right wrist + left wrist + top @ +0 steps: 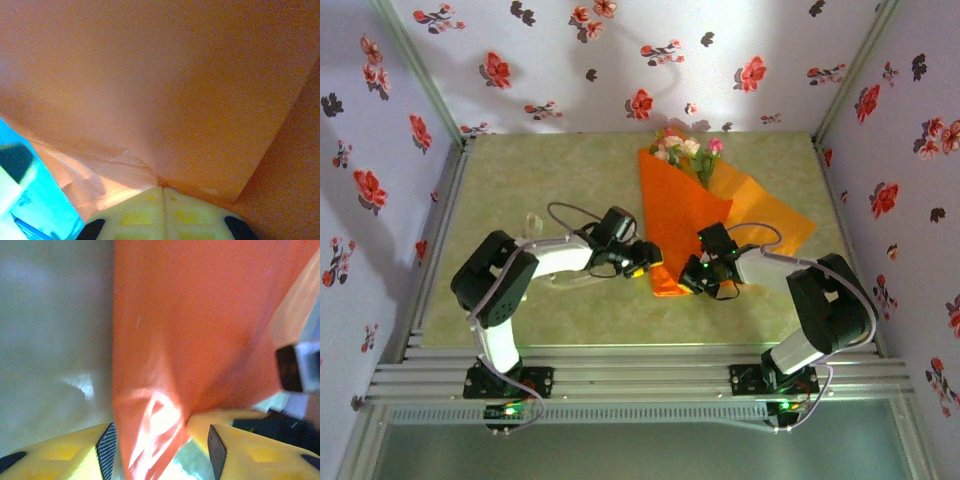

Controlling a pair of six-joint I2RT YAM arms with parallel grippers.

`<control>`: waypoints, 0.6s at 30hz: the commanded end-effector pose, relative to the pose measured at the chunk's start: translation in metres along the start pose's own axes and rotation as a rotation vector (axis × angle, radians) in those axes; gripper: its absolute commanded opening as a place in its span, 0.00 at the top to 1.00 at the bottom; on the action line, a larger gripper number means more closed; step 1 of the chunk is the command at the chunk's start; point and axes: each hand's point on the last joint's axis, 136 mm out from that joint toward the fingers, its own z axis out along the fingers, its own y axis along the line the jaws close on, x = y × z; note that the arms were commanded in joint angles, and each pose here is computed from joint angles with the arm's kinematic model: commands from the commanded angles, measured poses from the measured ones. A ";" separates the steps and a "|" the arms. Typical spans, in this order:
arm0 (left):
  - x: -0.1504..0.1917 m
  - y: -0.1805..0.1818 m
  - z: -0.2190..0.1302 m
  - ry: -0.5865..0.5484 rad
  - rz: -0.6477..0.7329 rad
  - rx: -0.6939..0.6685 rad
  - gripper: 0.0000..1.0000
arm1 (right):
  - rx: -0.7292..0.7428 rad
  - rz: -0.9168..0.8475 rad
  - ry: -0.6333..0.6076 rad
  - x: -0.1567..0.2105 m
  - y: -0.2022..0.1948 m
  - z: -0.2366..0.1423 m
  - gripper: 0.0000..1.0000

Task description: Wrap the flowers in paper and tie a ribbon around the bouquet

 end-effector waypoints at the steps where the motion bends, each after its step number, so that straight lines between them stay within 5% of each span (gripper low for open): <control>1: -0.022 0.004 0.012 -0.005 0.043 -0.014 0.47 | 0.214 0.061 0.032 0.010 -0.062 0.014 0.98; 4: -0.027 0.002 0.024 0.026 0.052 -0.005 0.59 | 0.216 0.066 0.035 0.011 -0.062 0.015 0.98; 9: -0.038 0.014 0.021 -0.001 0.040 -0.036 1.00 | 0.216 0.064 0.036 0.010 -0.061 0.015 0.98; 12: -0.048 0.014 0.015 -0.026 0.048 -0.037 0.98 | 0.222 0.060 0.039 0.010 -0.062 0.015 0.98; 15: -0.052 0.014 0.011 -0.019 0.066 -0.077 0.64 | 0.226 0.054 0.042 0.010 -0.062 0.014 0.98; 18: -0.056 0.023 -0.002 -0.046 0.058 -0.187 0.53 | 0.234 0.042 0.040 0.009 -0.061 0.012 0.99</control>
